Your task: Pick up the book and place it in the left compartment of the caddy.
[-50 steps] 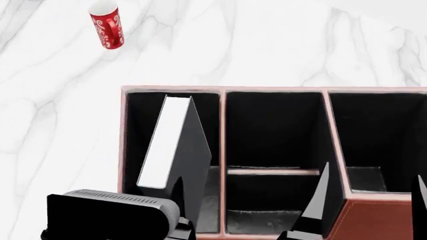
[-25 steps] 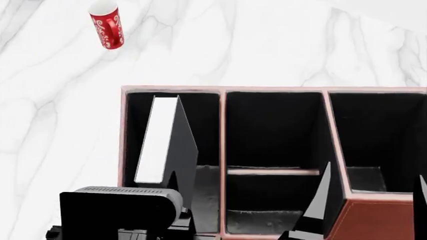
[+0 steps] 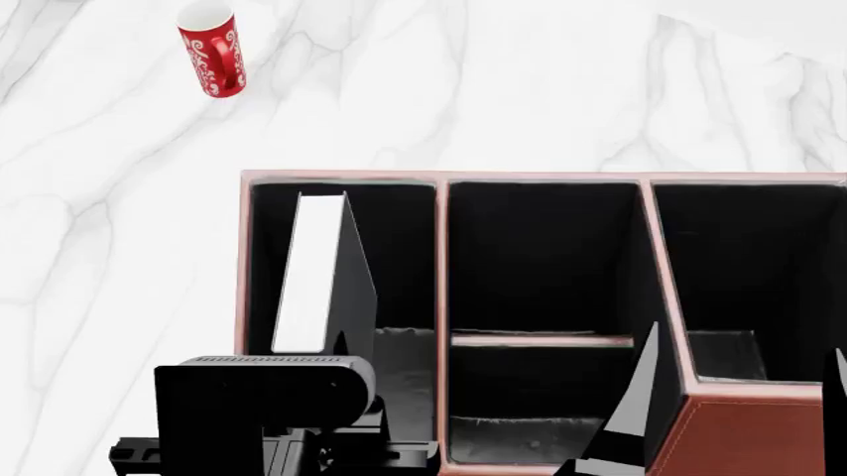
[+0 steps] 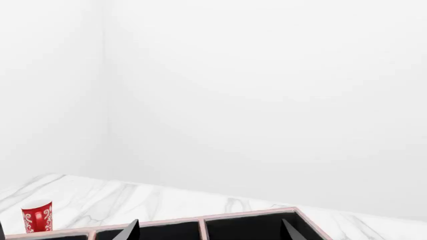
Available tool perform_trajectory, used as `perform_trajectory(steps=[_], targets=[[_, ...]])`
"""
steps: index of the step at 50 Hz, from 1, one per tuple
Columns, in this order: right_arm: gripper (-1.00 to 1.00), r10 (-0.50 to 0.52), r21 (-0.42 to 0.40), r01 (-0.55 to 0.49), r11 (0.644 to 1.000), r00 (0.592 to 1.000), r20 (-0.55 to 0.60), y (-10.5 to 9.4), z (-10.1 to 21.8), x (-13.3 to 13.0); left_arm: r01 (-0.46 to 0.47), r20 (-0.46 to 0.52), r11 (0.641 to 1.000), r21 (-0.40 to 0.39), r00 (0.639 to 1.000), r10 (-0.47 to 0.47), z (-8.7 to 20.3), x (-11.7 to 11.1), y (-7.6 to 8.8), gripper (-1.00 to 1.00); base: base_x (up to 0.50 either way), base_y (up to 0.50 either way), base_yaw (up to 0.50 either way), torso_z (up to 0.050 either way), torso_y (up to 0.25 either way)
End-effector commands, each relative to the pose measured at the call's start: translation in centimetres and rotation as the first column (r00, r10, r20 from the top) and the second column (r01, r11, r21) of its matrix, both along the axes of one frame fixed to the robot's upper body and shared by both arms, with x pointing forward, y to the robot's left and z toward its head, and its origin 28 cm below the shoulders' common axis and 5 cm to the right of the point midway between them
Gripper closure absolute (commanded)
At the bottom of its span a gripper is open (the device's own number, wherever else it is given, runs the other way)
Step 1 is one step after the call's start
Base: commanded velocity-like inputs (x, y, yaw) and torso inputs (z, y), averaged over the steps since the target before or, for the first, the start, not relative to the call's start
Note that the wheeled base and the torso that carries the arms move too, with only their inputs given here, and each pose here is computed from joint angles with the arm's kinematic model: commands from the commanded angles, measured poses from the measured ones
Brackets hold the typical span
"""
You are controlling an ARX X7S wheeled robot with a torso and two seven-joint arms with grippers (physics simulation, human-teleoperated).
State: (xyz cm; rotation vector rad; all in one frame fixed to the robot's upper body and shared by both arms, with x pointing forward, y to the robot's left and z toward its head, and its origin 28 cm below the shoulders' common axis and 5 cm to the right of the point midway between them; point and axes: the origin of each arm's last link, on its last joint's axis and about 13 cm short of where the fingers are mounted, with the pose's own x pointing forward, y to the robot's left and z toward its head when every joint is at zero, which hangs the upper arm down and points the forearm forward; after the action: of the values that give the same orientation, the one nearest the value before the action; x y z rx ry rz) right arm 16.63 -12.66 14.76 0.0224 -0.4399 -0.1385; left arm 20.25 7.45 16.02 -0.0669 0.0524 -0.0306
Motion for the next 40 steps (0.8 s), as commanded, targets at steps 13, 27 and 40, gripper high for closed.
perform_trajectory(steps=[13, 27, 40], targets=[[-1.0, 0.001, 0.001, -0.001, 1.0, 1.0, 0.0, 0.0, 0.0, 0.0, -0.047, 0.041, 0.998, 0.05, 0.998, 0.045, -2.3, 2.7, -0.4, 1.0, 0.0, 0.0, 0.0, 0.0, 0.002], [-1.0, 0.002, 0.005, -0.002, 1.0, 1.0, -0.002, 0.0, -0.1, 0.1, -0.055, 0.024, 0.995, 0.078, 0.998, 0.053, -3.9, 3.6, -0.5, 1.0, 0.0, 0.0, 0.0, 0.001, 0.001], [-1.0, 0.004, 0.005, -0.004, 1.0, 1.0, -0.003, 0.0, -0.2, 0.1, -0.08, 0.025, 0.993, 0.09, 0.997, 0.078, -5.0, 4.6, -0.3, 1.0, 0.0, 0.0, 0.0, 0.0, 0.002]])
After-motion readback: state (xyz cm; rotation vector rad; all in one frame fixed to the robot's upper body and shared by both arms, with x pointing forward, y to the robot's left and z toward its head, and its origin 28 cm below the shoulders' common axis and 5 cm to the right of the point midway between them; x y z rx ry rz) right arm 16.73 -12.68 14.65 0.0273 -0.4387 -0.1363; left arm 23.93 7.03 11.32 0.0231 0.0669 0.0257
